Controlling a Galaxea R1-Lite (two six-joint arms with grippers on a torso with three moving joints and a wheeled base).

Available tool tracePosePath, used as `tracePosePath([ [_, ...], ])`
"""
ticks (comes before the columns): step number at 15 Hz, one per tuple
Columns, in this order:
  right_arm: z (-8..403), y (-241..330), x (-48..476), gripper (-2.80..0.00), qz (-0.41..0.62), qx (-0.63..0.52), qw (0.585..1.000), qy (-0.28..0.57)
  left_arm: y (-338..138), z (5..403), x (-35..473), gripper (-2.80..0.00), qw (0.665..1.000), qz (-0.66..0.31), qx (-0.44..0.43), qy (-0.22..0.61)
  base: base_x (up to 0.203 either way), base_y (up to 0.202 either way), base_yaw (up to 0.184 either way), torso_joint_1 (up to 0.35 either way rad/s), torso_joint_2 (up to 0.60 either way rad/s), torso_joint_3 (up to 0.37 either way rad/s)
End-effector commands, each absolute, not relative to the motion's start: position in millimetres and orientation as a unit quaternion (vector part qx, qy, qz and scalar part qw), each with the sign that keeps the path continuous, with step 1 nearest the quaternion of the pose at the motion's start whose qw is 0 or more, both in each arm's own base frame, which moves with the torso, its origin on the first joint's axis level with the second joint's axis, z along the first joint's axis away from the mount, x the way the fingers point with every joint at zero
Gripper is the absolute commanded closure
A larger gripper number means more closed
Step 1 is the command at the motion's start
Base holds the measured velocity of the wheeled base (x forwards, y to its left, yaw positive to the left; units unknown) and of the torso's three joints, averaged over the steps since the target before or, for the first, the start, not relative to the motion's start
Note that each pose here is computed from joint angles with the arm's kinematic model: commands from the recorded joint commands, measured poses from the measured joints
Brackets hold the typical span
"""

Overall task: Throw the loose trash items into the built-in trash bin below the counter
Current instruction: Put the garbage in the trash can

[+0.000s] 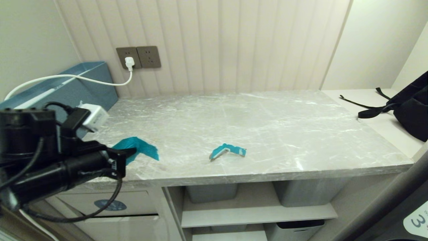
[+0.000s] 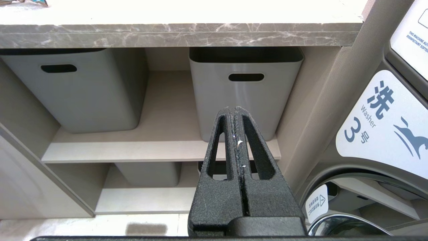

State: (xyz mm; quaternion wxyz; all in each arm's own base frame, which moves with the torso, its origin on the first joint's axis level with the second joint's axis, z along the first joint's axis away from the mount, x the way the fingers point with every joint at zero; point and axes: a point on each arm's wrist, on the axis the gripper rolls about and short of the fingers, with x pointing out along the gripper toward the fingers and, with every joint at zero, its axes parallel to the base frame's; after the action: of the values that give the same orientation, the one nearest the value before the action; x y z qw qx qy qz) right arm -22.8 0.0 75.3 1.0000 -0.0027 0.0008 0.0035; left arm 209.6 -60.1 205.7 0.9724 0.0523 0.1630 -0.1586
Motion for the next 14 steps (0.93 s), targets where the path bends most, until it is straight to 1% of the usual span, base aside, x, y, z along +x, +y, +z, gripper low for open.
tracePosePath([
  [1,75,0,-23,0.00,0.004,-0.003,1.000,0.000,-30,237,143,0.00,0.988,-0.119,0.051,0.084,0.000,0.000,0.000,0.000,0.00,0.000],
  [4,75,0,-23,0.00,0.004,-0.002,1.000,0.000,-5,236,67,0.00,0.995,-0.054,0.064,0.052,0.000,0.000,0.000,0.000,0.00,0.000],
  [5,75,0,-23,0.00,0.004,-0.003,1.000,0.000,-2,228,44,0.00,0.996,-0.039,0.066,0.041,0.000,0.000,0.000,0.000,0.00,0.000],
  [7,75,0,-23,0.00,0.004,-0.003,1.000,0.000,-1,196,7,0.00,0.997,-0.016,0.066,0.028,0.000,0.000,0.000,0.000,0.00,0.000],
  [9,75,0,-23,0.00,0.004,-0.002,1.000,0.000,-1,148,-5,0.00,0.997,-0.002,0.055,0.052,0.000,0.000,0.000,0.000,0.00,0.000],
  [11,75,0,-23,0.00,0.004,-0.002,1.000,0.000,-1,112,0,0.00,0.998,0.000,0.044,0.050,0.000,0.000,0.000,0.000,0.00,0.000],
  [13,75,0,-23,0.00,0.004,-0.002,1.000,0.000,-1,89,-3,0.00,0.998,-0.009,0.041,0.048,0.000,0.000,0.000,0.000,0.00,0.000],
  [14,75,0,-23,0.00,0.004,-0.002,1.000,0.000,-1,87,-11,0.00,0.999,-0.014,0.047,0.023,0.000,0.000,0.000,0.000,0.00,0.000],
])
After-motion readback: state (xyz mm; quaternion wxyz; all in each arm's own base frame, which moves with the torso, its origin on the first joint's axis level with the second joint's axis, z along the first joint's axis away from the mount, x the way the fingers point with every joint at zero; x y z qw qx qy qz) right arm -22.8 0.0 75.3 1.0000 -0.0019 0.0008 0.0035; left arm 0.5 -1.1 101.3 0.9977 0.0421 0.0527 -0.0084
